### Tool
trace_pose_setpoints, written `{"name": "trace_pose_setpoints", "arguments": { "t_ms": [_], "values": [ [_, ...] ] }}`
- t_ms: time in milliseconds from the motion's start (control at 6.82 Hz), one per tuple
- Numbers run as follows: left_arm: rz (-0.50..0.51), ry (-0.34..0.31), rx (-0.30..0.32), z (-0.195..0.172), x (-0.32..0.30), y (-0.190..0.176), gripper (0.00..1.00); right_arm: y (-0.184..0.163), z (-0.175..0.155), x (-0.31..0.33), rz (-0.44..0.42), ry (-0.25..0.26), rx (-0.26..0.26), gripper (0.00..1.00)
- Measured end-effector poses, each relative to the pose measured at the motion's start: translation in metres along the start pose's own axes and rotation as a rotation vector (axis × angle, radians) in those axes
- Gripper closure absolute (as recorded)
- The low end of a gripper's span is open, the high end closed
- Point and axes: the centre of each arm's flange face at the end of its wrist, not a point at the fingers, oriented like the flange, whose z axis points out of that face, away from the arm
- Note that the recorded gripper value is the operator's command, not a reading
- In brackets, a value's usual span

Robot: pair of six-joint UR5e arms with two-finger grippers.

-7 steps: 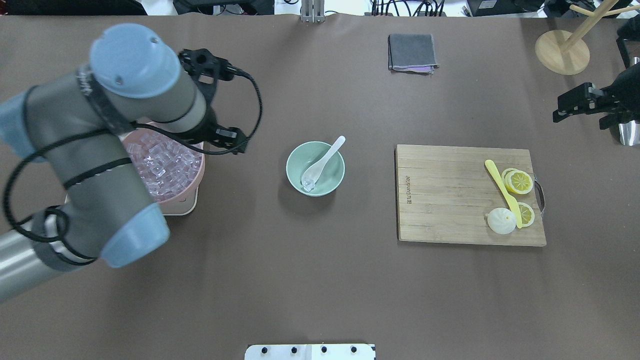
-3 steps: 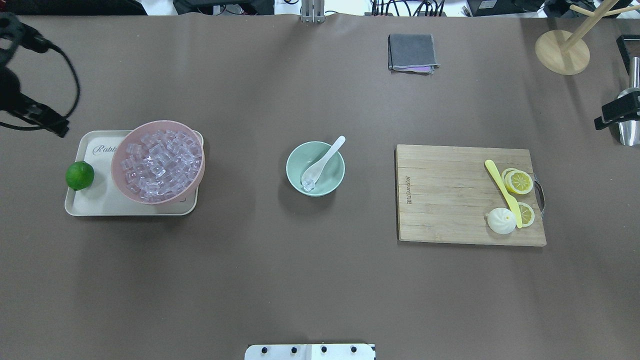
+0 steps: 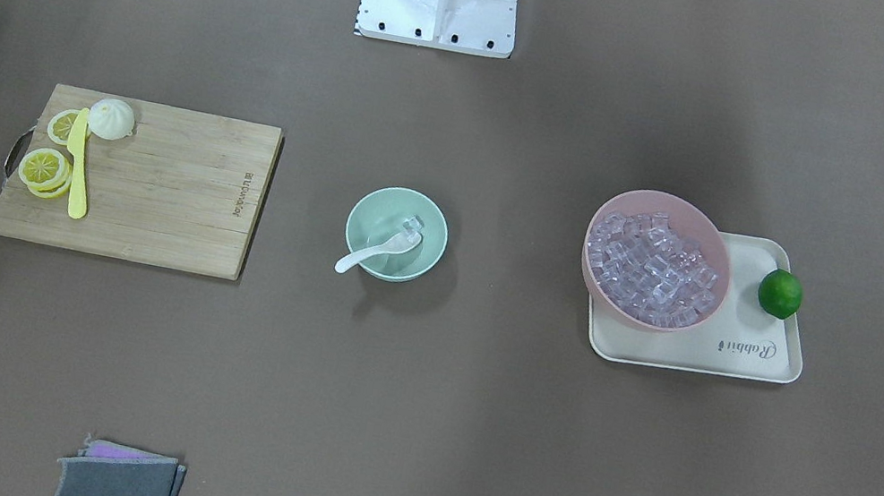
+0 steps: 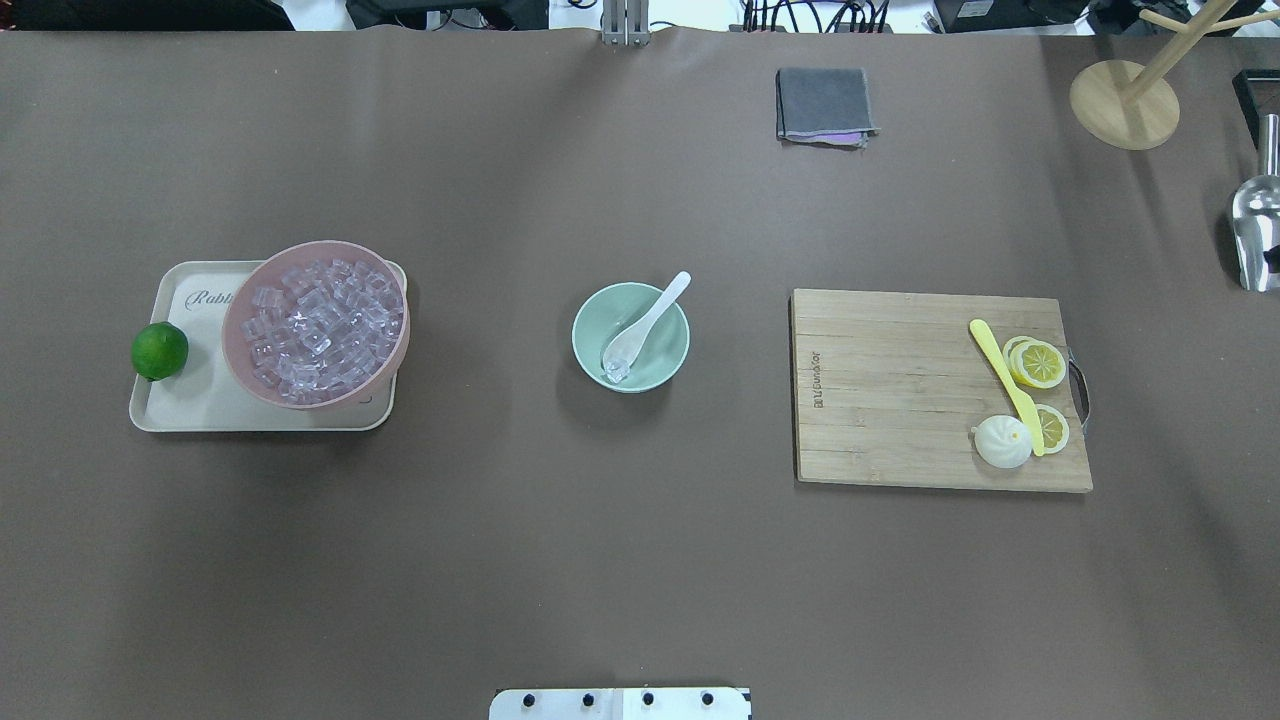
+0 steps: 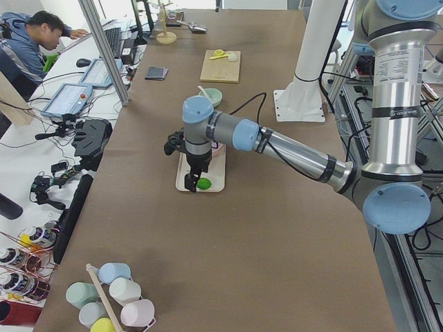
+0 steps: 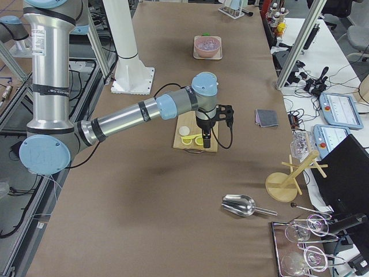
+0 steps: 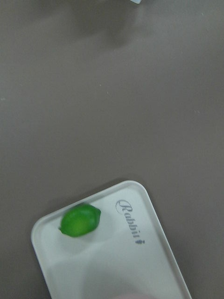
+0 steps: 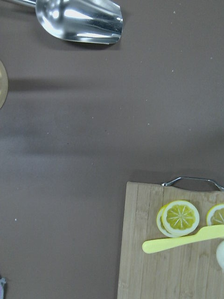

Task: Put spoon and ice into bowl

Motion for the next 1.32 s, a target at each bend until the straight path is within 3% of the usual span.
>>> {"name": "trace_pose_setpoints", "arguments": {
  "t_ms": [293,586,1026,1319],
  "values": [
    [-0.085,0.010,-0.008,0.010,-0.056,0.043,0.03,0.009,-0.002,0.026,-0.021,0.017,-0.023,0.00],
    [-0.173,0.014,-0.009,0.013,-0.087,0.057,0.03,0.013,0.008,0.063,-0.036,0.017,-0.049,0.00],
    [-0.194,0.009,0.030,-0.003,-0.093,0.047,0.02,0.018,0.026,0.106,-0.025,-0.068,-0.090,0.00],
    [-0.206,0.016,0.022,-0.005,-0.093,0.045,0.02,0.024,0.026,0.115,-0.003,-0.086,-0.090,0.00]
  ]
}}
